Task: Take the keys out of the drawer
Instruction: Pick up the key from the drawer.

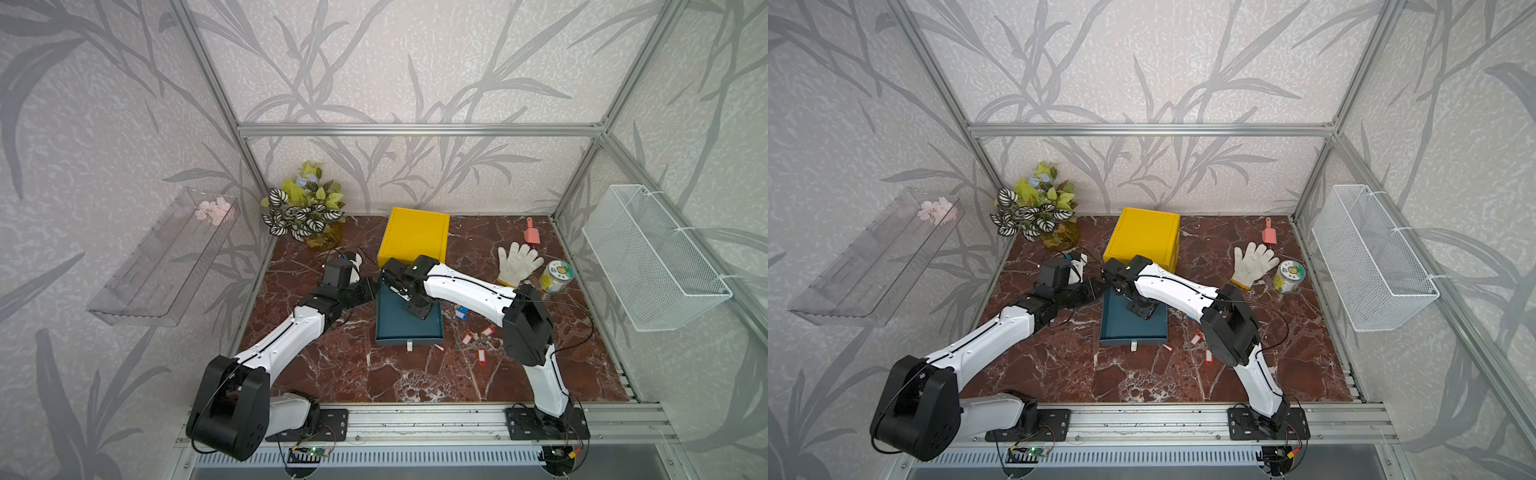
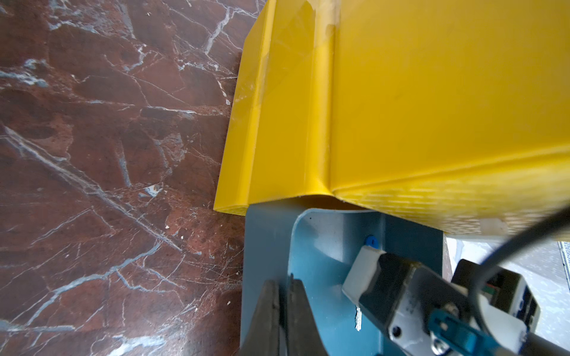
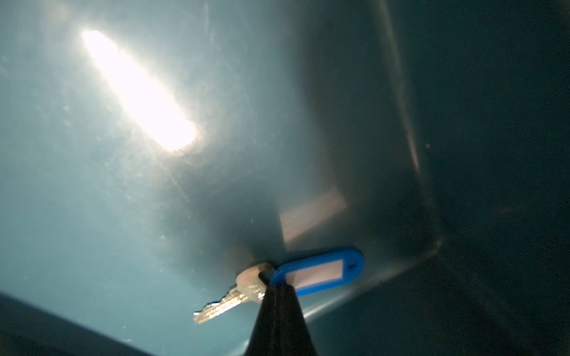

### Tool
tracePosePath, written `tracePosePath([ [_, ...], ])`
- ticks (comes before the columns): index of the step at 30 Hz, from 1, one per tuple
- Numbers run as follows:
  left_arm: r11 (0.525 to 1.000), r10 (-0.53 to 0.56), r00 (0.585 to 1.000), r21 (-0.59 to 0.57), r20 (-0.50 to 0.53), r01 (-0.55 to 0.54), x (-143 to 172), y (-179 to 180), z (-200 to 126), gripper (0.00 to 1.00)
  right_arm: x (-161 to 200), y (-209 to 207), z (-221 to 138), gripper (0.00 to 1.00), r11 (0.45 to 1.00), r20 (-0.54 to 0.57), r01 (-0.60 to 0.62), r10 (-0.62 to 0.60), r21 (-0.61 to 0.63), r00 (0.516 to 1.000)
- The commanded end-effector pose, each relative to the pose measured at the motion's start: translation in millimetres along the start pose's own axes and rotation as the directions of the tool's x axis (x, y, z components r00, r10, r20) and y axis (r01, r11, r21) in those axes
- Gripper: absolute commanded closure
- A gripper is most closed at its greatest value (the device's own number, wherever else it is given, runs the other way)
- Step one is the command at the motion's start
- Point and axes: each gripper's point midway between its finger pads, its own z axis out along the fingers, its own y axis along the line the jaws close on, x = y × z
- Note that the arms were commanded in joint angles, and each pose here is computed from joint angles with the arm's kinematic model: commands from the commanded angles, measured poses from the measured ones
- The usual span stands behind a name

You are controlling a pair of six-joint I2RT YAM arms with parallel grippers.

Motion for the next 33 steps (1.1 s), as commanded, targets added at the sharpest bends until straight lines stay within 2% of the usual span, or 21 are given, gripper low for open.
tracePosePath([
  [1, 0.994, 0.033, 0.997, 0.102, 0.075, -0.04, -30, -35, -8, 0.99, 2, -1, -3, 1.0, 1.0, 0.014, -0.019, 0.019, 0.004, 1.0],
  [15, 0.988, 0.058, 0.996, 0.139, 0.068, -0.067, -26, -52, -16, 1.0, 3, -3, -6, 1.0, 0.999, 0.034, -0.03, 0.029, 0.013, 0.999],
  [33, 0.985, 0.079, 0.986, 0.138, 0.145, -0.099, -44, -59, -19, 1.0, 5, -10, -19, 1.0, 0.998, 0.083, -0.06, 0.058, 0.029, 0.995],
])
